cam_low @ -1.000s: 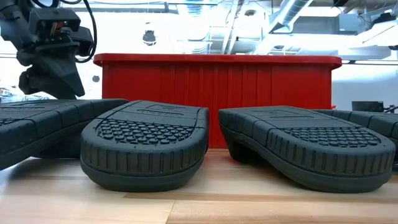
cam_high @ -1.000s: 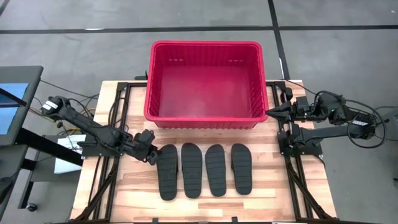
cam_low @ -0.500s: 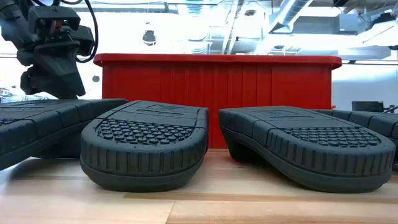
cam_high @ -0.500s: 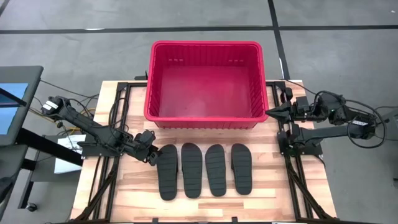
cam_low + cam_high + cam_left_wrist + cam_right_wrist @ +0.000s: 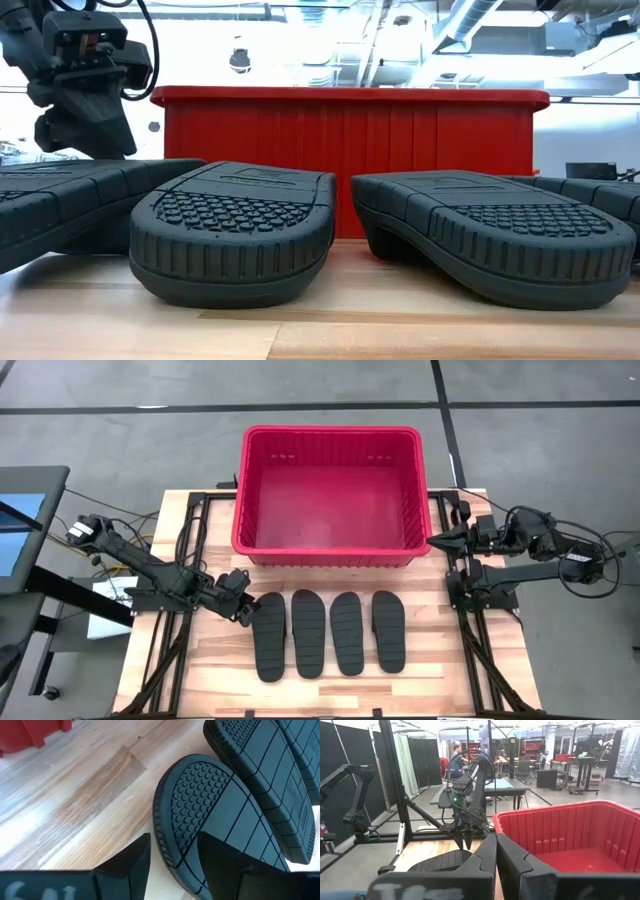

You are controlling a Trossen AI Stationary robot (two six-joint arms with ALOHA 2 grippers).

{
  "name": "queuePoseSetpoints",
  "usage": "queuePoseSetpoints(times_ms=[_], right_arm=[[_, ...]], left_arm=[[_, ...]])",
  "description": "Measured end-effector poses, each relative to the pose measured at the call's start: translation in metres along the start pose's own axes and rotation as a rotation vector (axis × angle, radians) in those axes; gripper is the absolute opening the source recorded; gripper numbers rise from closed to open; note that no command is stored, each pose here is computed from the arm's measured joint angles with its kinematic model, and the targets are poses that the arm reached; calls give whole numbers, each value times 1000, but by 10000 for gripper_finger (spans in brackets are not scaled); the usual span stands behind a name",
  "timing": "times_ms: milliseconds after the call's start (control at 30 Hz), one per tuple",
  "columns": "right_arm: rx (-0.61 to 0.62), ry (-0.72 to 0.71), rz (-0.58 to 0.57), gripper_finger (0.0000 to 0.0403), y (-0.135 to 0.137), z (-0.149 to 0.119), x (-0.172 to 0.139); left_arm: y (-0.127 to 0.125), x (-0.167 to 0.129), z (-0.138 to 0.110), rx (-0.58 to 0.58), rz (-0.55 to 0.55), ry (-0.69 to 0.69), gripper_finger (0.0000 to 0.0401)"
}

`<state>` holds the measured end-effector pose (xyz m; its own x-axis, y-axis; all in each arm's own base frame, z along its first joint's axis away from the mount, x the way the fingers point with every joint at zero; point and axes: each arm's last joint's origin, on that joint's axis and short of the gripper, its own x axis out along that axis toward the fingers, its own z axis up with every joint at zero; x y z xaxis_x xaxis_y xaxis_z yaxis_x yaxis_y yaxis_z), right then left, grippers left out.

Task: Pick and place slides into bin
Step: Put the black slide into the red bin

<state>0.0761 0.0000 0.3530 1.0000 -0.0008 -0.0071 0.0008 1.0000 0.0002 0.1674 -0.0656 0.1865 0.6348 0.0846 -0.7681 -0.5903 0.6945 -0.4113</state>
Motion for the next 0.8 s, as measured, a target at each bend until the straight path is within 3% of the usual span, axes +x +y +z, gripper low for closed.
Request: queuePoseSetpoints(times_ms=[800], right_arm=[[0, 0, 0, 0, 0, 0, 0]], left_arm=[[0, 0, 0, 133, 6, -3, 153]])
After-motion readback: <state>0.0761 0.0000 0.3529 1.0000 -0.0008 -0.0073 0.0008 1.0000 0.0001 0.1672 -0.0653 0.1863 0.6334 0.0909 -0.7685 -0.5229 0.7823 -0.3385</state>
